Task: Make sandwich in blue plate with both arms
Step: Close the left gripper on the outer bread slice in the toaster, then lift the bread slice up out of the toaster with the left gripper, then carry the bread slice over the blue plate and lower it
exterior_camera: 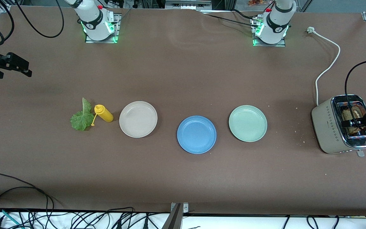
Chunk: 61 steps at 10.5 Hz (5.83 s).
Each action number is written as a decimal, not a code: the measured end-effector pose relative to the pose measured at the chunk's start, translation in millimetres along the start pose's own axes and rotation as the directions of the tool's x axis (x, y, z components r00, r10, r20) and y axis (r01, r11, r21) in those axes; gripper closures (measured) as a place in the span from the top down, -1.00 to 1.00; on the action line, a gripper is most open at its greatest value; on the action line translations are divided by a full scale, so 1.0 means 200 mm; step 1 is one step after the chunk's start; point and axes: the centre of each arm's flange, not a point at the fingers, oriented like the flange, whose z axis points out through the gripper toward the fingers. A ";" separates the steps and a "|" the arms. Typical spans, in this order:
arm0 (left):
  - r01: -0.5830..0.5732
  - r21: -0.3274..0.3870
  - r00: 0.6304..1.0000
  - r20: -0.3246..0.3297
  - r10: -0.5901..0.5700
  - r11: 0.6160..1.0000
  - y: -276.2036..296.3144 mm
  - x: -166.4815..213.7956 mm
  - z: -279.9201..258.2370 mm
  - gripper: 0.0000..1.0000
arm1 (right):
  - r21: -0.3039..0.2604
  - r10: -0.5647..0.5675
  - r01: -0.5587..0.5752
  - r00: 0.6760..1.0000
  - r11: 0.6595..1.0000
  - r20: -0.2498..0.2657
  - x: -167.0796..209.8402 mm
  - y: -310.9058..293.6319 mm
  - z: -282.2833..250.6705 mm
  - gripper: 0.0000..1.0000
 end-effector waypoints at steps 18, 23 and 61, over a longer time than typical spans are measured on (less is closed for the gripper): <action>-0.036 0.021 0.998 -0.053 0.037 0.999 -0.02 -0.59 -1.22 -0.82 | 0.000 -0.001 0.001 1.000 1.000 0.002 0.00 0.00 0.00 1.00; -0.127 0.010 0.992 -0.023 0.127 0.992 0.23 -0.33 -0.98 -0.82 | 0.000 -0.001 0.001 1.000 1.000 0.002 0.00 0.00 0.00 1.00; -0.025 -0.652 1.000 -0.030 0.007 0.758 2.69 -0.31 0.25 -0.82 | 0.000 -0.001 0.001 1.000 1.000 0.002 0.00 0.00 0.00 1.00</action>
